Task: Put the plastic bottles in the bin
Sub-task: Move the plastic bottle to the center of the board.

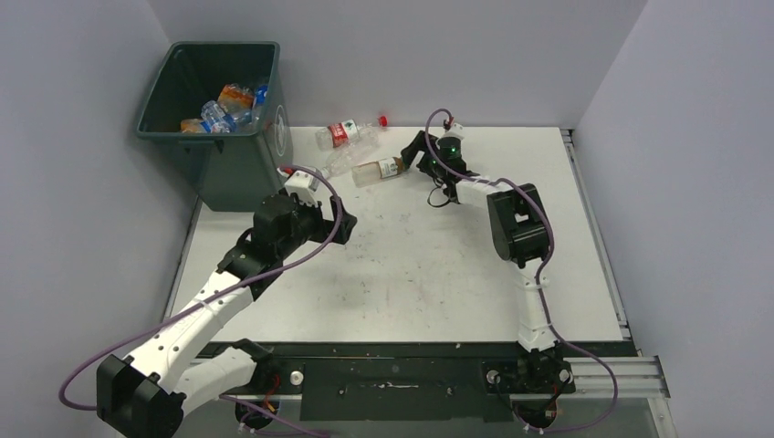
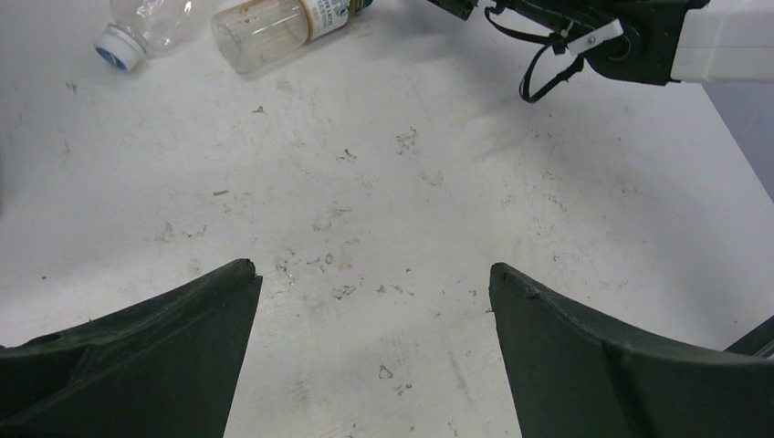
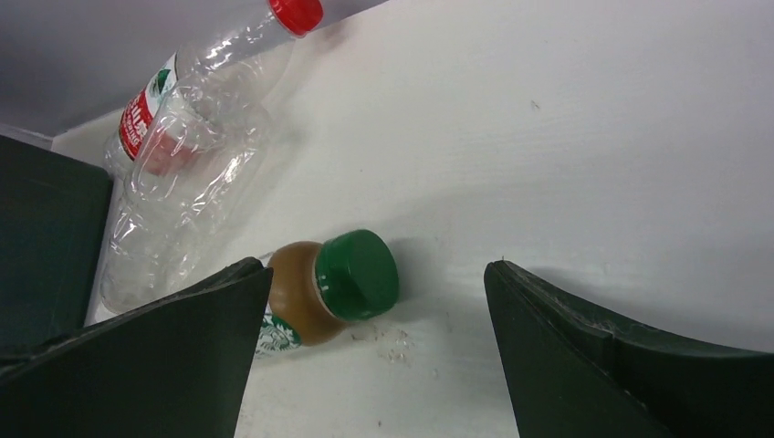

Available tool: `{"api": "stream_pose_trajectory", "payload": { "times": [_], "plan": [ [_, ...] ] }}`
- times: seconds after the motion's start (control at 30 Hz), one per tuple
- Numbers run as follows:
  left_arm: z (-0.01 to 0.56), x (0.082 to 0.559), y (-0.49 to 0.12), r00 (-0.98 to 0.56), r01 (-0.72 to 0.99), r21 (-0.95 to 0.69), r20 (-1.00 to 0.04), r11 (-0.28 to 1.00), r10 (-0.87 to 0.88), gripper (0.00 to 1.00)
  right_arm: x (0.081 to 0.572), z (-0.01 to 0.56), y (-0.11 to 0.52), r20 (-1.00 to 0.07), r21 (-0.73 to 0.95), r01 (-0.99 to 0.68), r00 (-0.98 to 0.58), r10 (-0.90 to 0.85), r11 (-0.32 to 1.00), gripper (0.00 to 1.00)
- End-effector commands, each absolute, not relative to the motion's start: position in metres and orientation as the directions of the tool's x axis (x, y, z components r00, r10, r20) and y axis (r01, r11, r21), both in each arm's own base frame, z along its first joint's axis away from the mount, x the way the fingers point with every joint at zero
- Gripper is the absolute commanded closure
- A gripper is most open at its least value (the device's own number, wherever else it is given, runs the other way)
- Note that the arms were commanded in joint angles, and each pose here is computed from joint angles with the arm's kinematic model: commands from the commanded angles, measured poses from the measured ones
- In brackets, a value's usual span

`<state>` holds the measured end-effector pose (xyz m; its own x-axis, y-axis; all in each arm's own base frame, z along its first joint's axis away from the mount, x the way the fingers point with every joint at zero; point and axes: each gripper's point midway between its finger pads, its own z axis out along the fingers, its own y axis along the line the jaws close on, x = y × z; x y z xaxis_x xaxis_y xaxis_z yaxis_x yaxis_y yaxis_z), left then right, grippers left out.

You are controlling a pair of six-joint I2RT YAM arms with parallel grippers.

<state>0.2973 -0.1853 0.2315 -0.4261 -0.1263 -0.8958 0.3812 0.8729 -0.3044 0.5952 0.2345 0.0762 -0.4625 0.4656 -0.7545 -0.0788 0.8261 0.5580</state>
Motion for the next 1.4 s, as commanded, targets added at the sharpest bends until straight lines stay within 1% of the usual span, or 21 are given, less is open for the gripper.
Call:
{"api": "stream_pose_trajectory", "payload": {
  "times": [0.0, 0.17, 0.43, 0.63, 0.9, 1.03, 1.37],
  "plan": [
    [0.242, 0.303, -0.197, -0.4, 0.409, -0.345, -0.9, 0.845, -0.174, 0.04, 0.631, 0.125, 0.258, -0.836, 0.523, -0.304, -0.367, 0.409, 0.796, 0.1],
    [0.232, 0.299, -0.202, -0.444, 0.41, -0.366, -0.88, 0.836, -0.168, 0.04, 0.645, 0.104, 0.285, -0.839, 0.509, -0.373, -0.416, 0.35, 0.776, 0.07],
    [0.237, 0.291, -0.203, -0.425, 0.429, -0.379, -0.886, 0.82, -0.187, 0.04, 0.637, 0.091, 0.305, -0.858, 0.476, -0.457, -0.429, 0.282, 0.752, 0.05],
    [0.245, 0.286, -0.206, -0.417, 0.446, -0.386, -0.888, 0.808, -0.194, 0.04, 0.601, 0.088, 0.318, -0.857, 0.458, -0.481, -0.463, 0.228, 0.748, 0.02],
    [0.252, 0.28, -0.206, -0.396, 0.458, -0.382, -0.896, 0.803, -0.201, 0.04, 0.545, 0.098, 0.31, -0.856, 0.46, -0.477, -0.462, 0.231, 0.748, 0.06],
    [0.254, 0.277, -0.205, -0.386, 0.46, -0.373, -0.901, 0.806, -0.197, 0.04, 0.518, 0.103, 0.309, -0.851, 0.469, -0.472, -0.467, 0.239, 0.746, 0.11],
    [0.242, 0.28, -0.205, -0.396, 0.433, -0.35, -0.902, 0.831, -0.173, 0.04, 0.437, 0.097, 0.3, -0.825, 0.492, -0.437, -0.511, 0.243, 0.753, 0.13]
  ]
}}
